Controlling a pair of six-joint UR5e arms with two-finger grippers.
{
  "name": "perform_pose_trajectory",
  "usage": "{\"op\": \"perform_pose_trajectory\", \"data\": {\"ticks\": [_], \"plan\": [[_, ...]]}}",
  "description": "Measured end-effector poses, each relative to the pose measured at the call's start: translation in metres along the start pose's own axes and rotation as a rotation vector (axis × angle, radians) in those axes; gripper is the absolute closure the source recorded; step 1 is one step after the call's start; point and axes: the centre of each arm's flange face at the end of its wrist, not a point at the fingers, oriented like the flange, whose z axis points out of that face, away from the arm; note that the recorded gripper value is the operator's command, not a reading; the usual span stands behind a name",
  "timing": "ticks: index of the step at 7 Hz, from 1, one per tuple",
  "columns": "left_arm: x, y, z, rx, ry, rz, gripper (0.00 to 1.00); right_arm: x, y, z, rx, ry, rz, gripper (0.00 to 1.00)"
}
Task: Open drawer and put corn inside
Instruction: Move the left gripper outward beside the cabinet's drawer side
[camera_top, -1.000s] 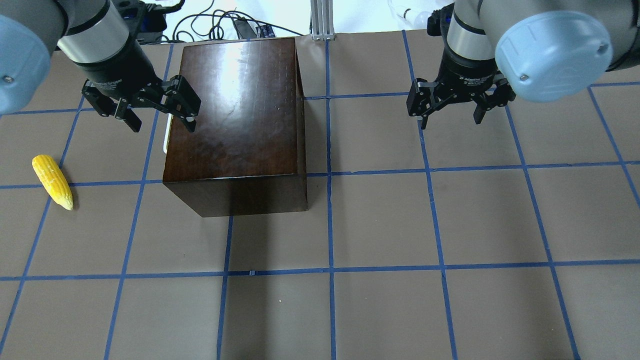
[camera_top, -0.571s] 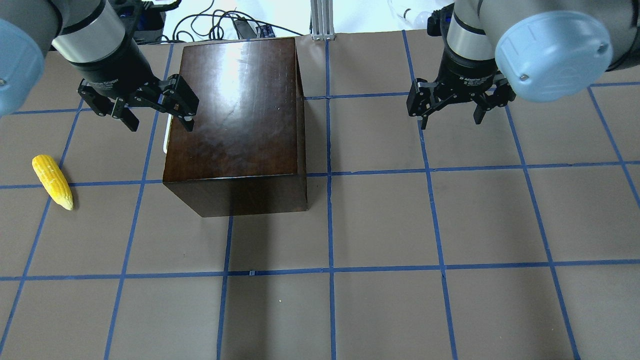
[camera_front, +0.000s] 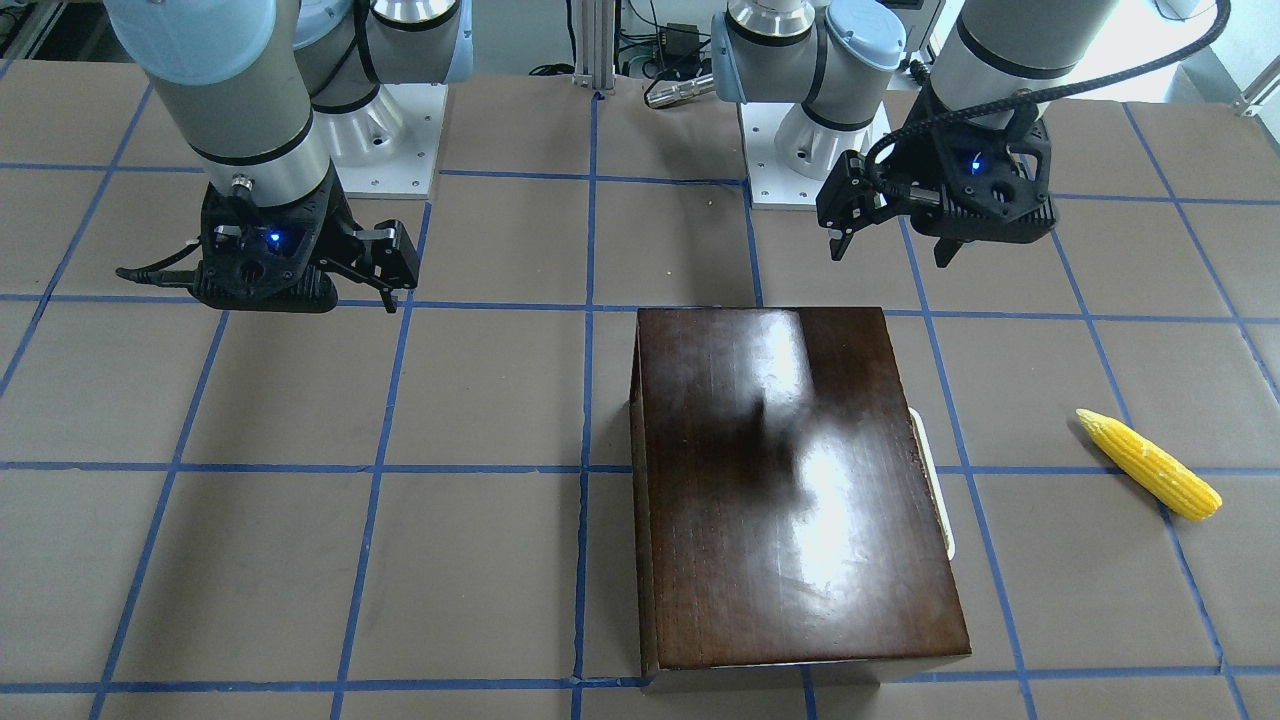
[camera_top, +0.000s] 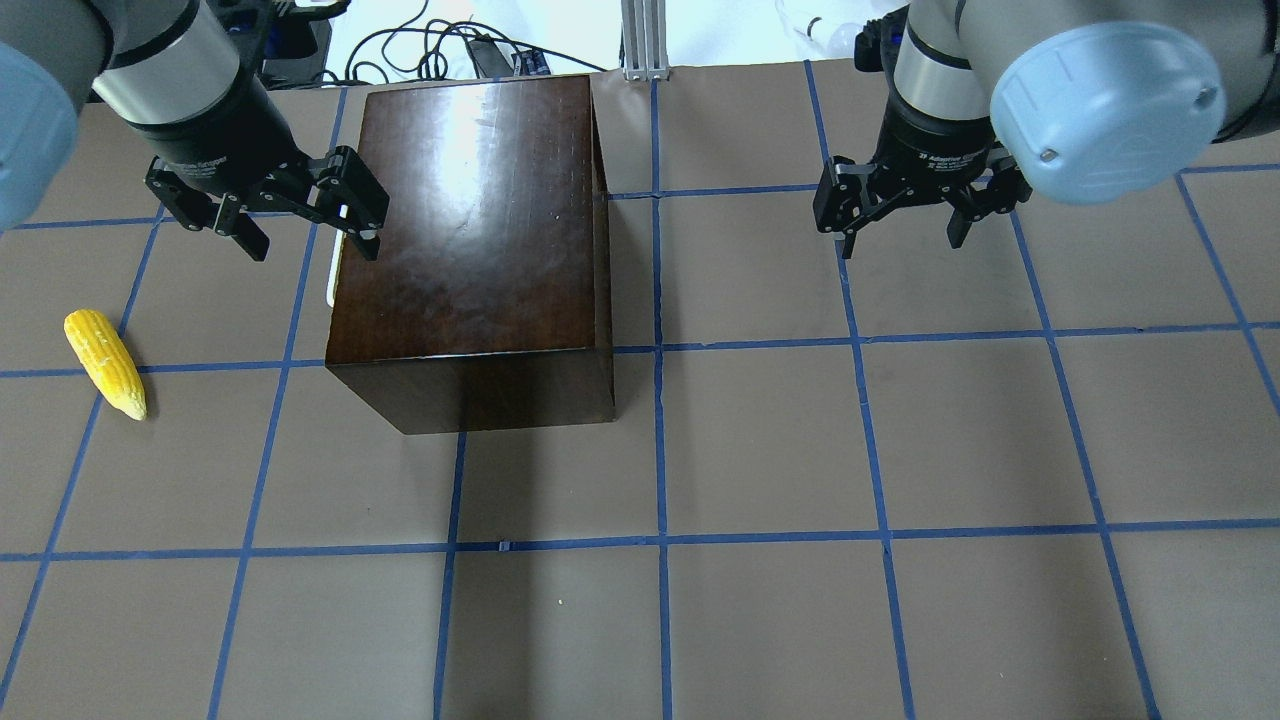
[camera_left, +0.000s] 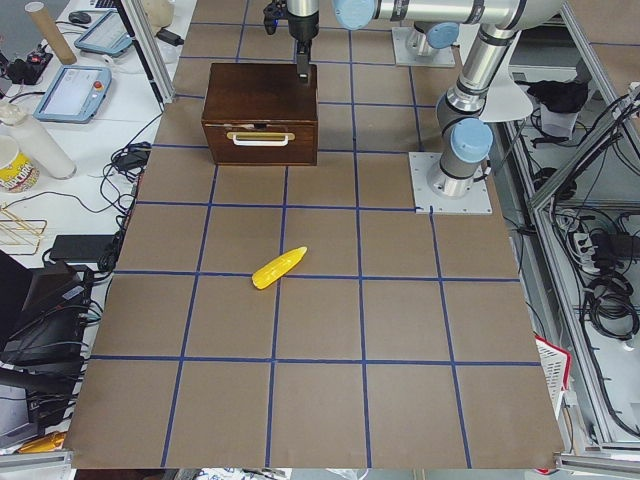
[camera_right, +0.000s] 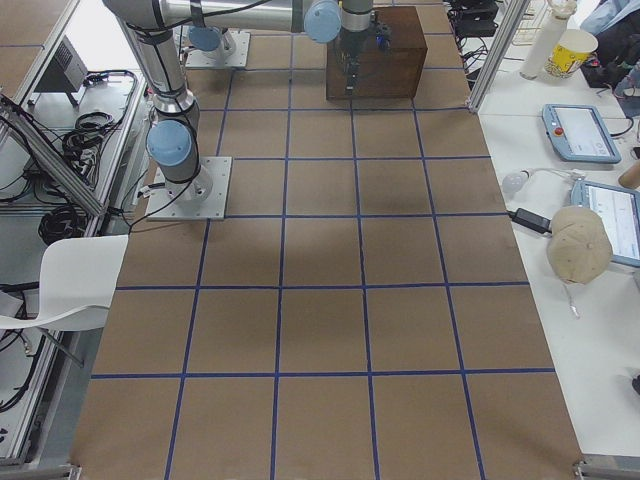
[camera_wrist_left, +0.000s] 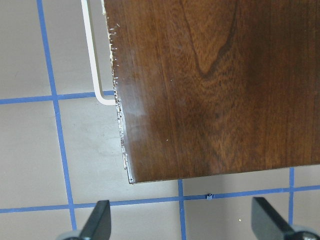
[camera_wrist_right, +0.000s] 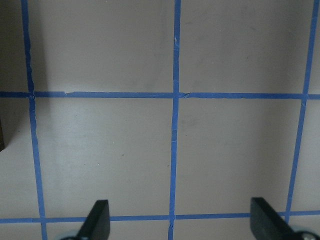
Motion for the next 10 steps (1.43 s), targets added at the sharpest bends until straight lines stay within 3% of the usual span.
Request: {"op": "perform_pose_trajectory", "data": {"ticks": [3, 6, 8, 10], "plan": [[-0.045, -0.011, 0.001, 0.001, 0.012, -0.055, 0.00, 0.000, 0.000, 0.000, 0.000, 0.000, 0.000, 0.00], [-0.119, -0.028, 0.004, 0.017, 0.015, -0.019, 0.00, 0.000, 0.000, 0.000, 0.001, 0.000, 0.000, 0.00], [-0.154, -0.046, 0.021, 0.032, 0.010, 0.033, 0.00, 0.000, 0.000, 0.000, 0.000, 0.001, 0.000, 0.00], [-0.179, -0.067, 0.046, 0.061, 0.062, 0.026, 0.00, 0.000, 0.000, 0.000, 0.000, 0.001, 0.000, 0.00]]}}
